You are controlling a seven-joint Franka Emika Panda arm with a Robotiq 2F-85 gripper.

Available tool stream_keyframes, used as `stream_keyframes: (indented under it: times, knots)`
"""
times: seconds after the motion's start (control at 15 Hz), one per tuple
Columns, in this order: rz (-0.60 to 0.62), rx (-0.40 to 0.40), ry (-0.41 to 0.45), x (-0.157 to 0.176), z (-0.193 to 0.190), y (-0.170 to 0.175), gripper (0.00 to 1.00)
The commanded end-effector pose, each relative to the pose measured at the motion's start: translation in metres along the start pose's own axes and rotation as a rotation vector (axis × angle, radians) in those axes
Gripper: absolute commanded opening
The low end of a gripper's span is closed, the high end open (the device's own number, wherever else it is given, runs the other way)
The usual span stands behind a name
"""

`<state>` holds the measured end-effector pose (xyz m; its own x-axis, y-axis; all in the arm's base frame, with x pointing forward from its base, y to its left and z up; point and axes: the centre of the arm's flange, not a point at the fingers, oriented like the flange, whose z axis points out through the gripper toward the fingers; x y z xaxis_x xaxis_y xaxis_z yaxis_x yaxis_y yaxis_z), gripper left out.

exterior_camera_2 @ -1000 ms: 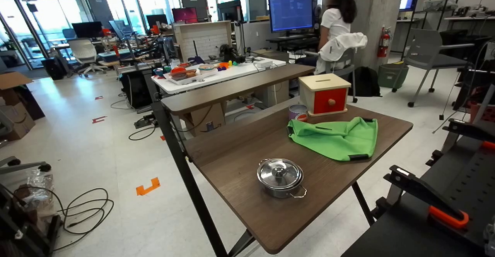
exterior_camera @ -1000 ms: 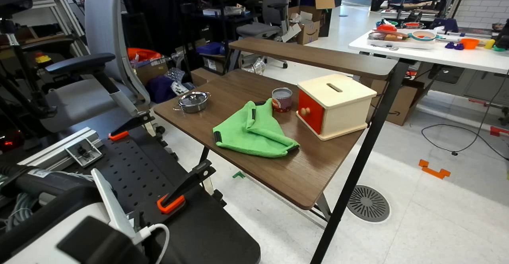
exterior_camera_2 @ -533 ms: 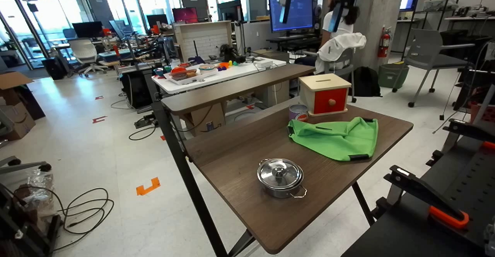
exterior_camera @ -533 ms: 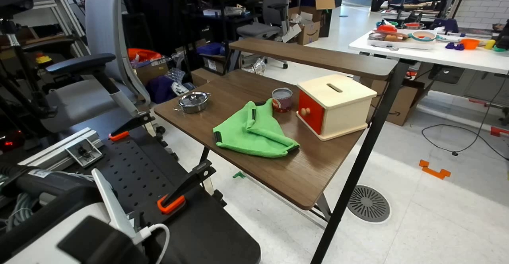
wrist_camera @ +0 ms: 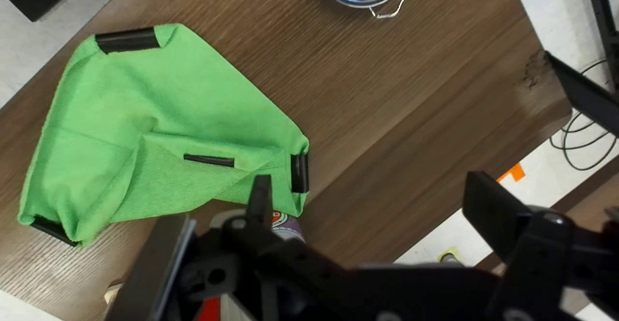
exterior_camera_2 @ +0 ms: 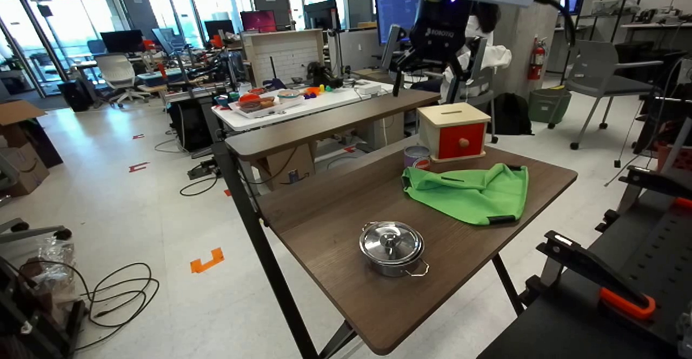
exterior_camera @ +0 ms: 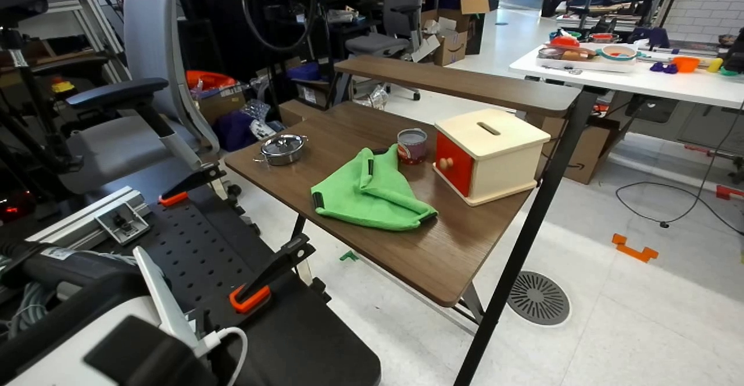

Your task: Fold the green towel, move the grey tin to the left, remove the lid from the silver pot

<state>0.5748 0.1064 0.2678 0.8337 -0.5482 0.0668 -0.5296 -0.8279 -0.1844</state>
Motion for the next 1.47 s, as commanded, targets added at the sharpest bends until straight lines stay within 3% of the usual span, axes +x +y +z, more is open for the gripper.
stream_keyframes:
  times: [0.0,0.67,1.13,1.4]
  knots:
    - [0.066,-0.009,0.032,0.033,0.039,-0.014,1.00]
    - [0.147,-0.106,0.048,0.076,0.146,-0.009,1.00]
    - [0.200,-0.131,0.081,0.103,0.192,-0.015,1.00]
    - [0.211,-0.144,0.076,0.101,0.211,-0.018,1.00]
